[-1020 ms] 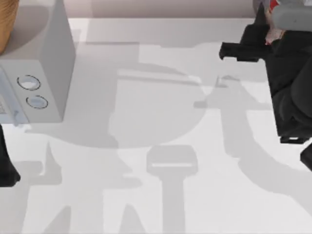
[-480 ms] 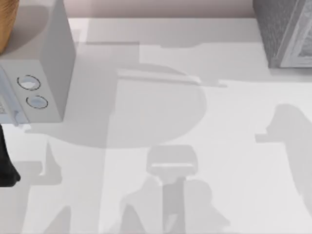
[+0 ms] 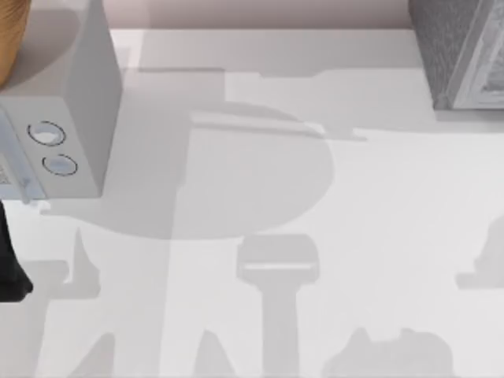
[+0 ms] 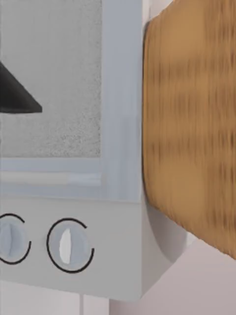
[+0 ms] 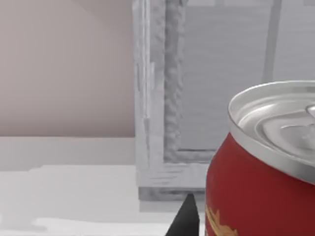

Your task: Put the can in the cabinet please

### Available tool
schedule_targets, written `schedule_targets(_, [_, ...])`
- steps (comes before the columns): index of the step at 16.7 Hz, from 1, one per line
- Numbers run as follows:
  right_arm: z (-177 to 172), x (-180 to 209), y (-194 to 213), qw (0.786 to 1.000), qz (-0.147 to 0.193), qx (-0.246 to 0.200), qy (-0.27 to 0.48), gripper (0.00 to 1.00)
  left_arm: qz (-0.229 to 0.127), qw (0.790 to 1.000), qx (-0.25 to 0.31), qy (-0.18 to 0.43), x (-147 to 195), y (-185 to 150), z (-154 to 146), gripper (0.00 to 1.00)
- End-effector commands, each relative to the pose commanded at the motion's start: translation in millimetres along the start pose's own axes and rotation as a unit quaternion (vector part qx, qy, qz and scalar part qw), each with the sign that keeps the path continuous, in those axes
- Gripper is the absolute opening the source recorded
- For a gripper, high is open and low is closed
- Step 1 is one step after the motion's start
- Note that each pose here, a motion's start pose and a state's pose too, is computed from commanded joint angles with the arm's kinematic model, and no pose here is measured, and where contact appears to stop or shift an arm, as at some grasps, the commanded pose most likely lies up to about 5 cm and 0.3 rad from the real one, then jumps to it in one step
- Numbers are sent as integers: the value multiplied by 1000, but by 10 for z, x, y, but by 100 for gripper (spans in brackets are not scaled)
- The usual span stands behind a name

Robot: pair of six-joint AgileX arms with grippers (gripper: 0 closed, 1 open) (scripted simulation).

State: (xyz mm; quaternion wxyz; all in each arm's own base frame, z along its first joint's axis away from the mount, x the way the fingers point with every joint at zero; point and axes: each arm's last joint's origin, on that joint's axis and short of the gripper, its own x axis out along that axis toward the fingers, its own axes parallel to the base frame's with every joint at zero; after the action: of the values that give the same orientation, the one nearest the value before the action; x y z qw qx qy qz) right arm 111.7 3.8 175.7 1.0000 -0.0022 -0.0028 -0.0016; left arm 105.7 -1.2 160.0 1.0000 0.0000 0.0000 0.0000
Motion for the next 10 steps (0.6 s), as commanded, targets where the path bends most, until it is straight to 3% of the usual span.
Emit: schedule_targets(10, [-151, -60, -46, 1000, 3, 3, 3, 0, 0, 1000, 0, 0, 0, 0, 0, 100])
